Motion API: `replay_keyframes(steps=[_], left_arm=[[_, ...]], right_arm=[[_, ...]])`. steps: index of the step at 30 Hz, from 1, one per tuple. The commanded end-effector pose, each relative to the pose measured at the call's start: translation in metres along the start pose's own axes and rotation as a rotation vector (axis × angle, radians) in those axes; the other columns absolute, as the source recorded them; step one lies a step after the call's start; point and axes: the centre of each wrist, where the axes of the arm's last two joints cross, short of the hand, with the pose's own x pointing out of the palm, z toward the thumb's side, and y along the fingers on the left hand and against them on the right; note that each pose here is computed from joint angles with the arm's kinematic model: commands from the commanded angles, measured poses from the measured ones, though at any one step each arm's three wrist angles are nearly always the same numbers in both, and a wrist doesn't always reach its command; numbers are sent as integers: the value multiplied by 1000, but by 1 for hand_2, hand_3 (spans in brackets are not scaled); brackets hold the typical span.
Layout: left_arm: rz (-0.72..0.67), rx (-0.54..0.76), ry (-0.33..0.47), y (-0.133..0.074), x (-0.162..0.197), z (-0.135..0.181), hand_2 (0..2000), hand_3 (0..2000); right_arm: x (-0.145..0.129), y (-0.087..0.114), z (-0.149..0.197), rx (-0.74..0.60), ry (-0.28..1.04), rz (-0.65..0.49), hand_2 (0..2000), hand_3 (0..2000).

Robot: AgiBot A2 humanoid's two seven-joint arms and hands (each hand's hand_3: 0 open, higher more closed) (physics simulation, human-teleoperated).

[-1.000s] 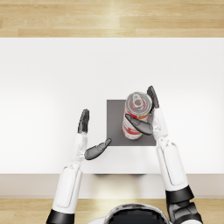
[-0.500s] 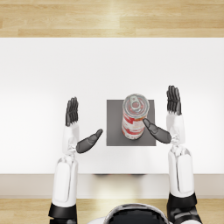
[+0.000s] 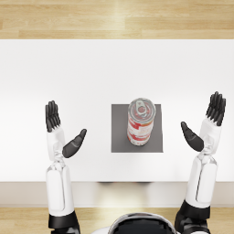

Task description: Pick up the red can on the left and place it in the middle, then pick up the red can on the right and place it on top of the can in the middle

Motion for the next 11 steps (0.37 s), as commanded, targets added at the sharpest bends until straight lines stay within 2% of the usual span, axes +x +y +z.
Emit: replay_keyframes(steps=[1, 11], left_arm=[[2, -1, 0, 0, 0, 0, 0, 0], [5, -4, 0, 0, -1, -1, 0, 0]], right_arm=[[0, 0, -1, 2, 0, -1, 0, 0], [-1, 1, -2, 8, 1, -5, 0, 0]])
